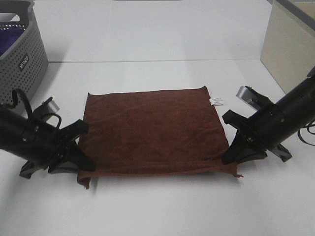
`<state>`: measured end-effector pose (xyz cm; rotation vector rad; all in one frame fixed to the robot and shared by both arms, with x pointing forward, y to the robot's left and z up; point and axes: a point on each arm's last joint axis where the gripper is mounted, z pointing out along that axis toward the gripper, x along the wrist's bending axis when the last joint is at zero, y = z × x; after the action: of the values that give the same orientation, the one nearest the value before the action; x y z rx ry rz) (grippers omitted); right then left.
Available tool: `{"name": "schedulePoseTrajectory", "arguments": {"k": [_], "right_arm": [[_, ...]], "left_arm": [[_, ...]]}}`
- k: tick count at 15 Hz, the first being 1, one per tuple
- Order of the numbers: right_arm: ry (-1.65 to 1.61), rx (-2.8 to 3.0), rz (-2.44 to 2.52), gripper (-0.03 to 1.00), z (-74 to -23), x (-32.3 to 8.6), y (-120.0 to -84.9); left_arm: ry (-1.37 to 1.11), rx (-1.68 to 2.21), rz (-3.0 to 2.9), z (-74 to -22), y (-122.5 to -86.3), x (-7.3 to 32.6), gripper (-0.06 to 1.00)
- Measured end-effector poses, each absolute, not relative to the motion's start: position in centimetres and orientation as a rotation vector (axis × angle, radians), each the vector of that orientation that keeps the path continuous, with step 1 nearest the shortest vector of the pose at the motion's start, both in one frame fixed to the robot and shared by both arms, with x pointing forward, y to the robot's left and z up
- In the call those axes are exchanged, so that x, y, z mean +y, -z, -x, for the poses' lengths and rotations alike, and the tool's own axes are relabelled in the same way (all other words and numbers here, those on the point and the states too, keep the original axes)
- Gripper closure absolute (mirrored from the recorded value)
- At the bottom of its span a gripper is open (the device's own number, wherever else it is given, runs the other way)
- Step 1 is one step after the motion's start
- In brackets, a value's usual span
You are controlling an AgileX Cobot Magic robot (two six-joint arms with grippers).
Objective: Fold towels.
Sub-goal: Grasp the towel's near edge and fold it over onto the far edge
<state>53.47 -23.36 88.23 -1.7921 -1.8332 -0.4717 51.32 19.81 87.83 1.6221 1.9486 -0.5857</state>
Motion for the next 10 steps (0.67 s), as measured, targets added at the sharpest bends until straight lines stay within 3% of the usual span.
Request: {"name": "schedulePoseTrajectory", "arguments": {"k": [6, 10], "right_arm": [[0.788, -2.001, 1.744, 0.97, -61.6, -22.7, -95.1], [0.856, -2.018, 1.722, 0.97, -67.6, -22.2, -94.6]], "left_arm": [[0.351, 1.913, -1.646, -58.4, -93.2, 19.8, 0.94], [0.24, 1.902, -1.67, -63.7, -93.2, 19.5, 0.94]]}}
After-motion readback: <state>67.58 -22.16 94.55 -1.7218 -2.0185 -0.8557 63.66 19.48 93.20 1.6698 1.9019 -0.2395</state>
